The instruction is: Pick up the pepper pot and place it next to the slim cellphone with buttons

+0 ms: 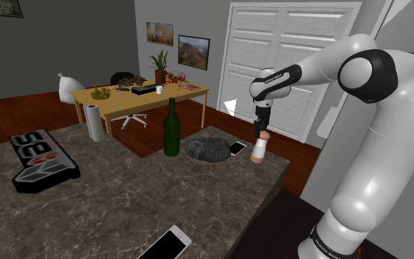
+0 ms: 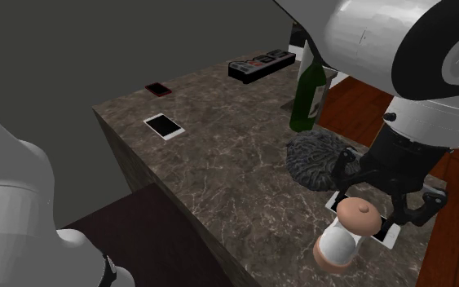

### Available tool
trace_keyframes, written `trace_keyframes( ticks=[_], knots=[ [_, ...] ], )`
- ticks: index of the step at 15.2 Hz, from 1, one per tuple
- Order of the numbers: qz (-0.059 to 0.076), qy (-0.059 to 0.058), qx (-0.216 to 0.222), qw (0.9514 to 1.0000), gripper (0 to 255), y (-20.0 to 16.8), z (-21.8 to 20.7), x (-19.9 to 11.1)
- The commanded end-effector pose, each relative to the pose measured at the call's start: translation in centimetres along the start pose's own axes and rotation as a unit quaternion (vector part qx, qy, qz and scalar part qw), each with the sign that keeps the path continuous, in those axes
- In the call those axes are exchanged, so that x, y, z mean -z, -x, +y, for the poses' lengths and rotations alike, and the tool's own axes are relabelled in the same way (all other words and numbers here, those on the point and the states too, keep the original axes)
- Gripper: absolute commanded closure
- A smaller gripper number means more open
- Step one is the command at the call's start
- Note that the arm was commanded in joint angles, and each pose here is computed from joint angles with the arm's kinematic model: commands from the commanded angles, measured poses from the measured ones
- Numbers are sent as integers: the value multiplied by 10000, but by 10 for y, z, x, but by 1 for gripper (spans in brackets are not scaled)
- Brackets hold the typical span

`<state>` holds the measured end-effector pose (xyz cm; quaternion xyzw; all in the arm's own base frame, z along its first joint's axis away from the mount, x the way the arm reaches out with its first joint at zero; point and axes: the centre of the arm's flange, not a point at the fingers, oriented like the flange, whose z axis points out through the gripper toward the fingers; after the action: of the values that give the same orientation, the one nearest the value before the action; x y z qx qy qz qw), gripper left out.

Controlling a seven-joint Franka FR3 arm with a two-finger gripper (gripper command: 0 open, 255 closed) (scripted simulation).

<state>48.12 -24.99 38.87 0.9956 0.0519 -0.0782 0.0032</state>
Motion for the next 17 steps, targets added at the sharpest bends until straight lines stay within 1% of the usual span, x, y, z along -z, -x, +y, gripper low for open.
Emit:
trace_keyframes(
  ticks=[1,17],
  knots=[
    [-5,-2,0,10000,255,1,0,5],
    [-5,-2,0,10000,255,14,0,88]
  ],
)
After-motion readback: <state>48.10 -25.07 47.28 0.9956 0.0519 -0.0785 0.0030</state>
